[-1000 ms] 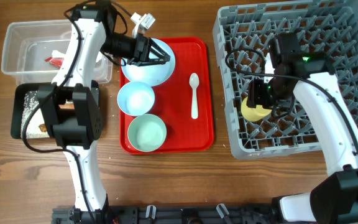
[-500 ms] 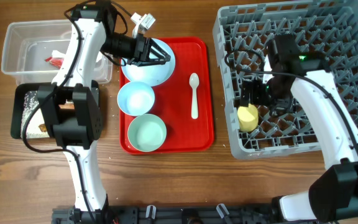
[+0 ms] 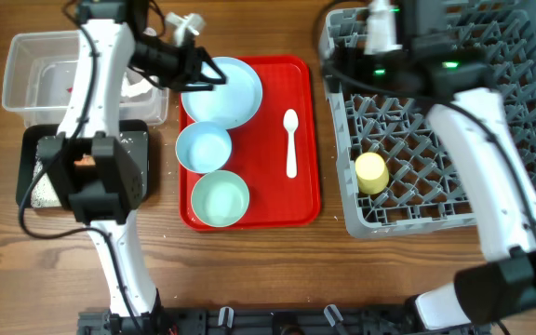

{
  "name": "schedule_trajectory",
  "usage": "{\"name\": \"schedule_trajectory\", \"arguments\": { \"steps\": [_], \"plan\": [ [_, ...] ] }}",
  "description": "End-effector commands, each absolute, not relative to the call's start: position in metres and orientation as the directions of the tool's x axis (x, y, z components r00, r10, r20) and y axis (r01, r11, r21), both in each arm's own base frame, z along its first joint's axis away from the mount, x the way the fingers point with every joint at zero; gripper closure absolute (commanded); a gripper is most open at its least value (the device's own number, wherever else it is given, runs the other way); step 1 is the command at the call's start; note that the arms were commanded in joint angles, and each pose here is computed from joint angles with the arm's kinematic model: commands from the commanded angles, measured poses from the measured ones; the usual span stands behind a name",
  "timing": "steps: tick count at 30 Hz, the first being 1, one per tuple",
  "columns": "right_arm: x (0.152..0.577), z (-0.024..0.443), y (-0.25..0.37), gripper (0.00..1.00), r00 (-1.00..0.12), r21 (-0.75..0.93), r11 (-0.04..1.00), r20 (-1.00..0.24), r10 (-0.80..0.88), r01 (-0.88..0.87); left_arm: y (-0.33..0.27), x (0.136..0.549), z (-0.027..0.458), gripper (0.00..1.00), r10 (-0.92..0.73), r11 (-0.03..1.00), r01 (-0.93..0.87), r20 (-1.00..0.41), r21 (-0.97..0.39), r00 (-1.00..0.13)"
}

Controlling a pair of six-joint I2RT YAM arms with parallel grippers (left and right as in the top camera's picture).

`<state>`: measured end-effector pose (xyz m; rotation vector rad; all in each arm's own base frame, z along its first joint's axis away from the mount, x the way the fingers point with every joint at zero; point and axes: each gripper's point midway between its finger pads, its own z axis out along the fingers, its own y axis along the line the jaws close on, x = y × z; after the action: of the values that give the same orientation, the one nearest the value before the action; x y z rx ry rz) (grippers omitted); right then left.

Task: Sort waste into correct bins and load items into the dishwasher rack
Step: 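Grasp the light-blue bowl on the red tray with the right gripper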

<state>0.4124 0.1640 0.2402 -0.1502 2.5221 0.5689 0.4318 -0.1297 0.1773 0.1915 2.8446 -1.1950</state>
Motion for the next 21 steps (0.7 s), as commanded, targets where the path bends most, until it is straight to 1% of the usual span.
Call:
{"name": "schedule_trajectory", "arguments": {
  "steps": [1,2,3,4,5,6,9,12,14,16,18,19,20,21],
  "plan": [
    [0.410,0.201,0.225,0.14,-0.885,0.422,0.862,-0.461,-0.062,-0.280,-0.056,0.434,0.231,0.56,-0.058,0.949,0.026,-0.254,-0.315,-0.965],
    [0.409,0.191,0.242,0.14,-0.888,0.430,0.849,-0.450,-0.092,-0.307,-0.040,0.433,0.242,0.54,-0.092,0.971,-0.021,-0.295,-0.238,-0.951],
    [0.406,0.181,0.257,0.15,-0.889,0.436,0.837,-0.443,-0.120,-0.330,-0.031,0.433,0.251,0.53,-0.112,0.980,-0.050,-0.328,-0.190,-0.938],
    [0.404,0.171,0.272,0.15,-0.887,0.436,0.828,-0.437,-0.147,-0.352,-0.023,0.432,0.259,0.48,-0.126,0.985,-0.072,-0.357,-0.159,-0.926],
    [0.399,0.155,0.294,0.15,-0.884,0.437,0.813,-0.428,-0.189,-0.386,-0.018,0.431,0.267,0.36,-0.126,0.988,-0.080,-0.385,-0.134,-0.914],
    [0.394,0.143,0.309,0.16,-0.881,0.436,0.803,-0.420,-0.218,-0.407,-0.015,0.430,0.273,0.21,-0.126,0.989,-0.084,-0.404,-0.120,-0.906],
    [0.377,0.106,0.345,0.19,-0.874,0.432,0.779,-0.383,-0.297,-0.454,-0.015,0.430,0.273,0.00,-0.126,0.989,-0.085,-0.404,-0.117,-0.906],
    [0.367,0.081,0.356,0.25,-0.877,0.420,0.780,-0.346,-0.334,-0.463,-0.015,0.430,0.268,0.00,-0.126,0.990,-0.088,-0.392,-0.114,-0.911],
    [0.362,0.066,0.360,0.34,-0.880,0.409,0.786,-0.321,-0.352,-0.463,0.001,0.433,0.269,0.00,-0.221,0.975,-0.206,-0.404,-0.082,-0.888],
    [0.362,0.057,0.363,0.48,-0.892,0.416,0.795,-0.303,-0.337,-0.442,0.028,0.433,0.270,0.00,-0.389,0.913,-0.403,-0.425,-0.061,-0.817],
    [0.363,0.047,0.364,0.61,-0.897,0.418,0.800,-0.292,-0.331,-0.431,0.037,0.435,0.271,0.00,-0.447,0.884,-0.461,-0.432,-0.080,-0.783],
    [0.363,0.044,0.364,0.69,-0.904,0.421,0.805,-0.282,-0.322,-0.419,0.040,0.436,0.271,0.00,-0.466,0.874,-0.478,-0.433,-0.087,-0.772],
    [0.362,0.041,0.364,0.75,-0.907,0.421,0.808,-0.274,-0.320,-0.412,0.042,0.437,0.270,0.00,-0.475,0.869,-0.487,-0.431,-0.089,-0.767],
    [0.362,0.039,0.364,0.78,-0.908,0.421,0.809,-0.272,-0.320,-0.411,0.042,0.437,0.269,0.00,-0.474,0.869,-0.487,-0.430,-0.089,-0.768]
  ]
}}
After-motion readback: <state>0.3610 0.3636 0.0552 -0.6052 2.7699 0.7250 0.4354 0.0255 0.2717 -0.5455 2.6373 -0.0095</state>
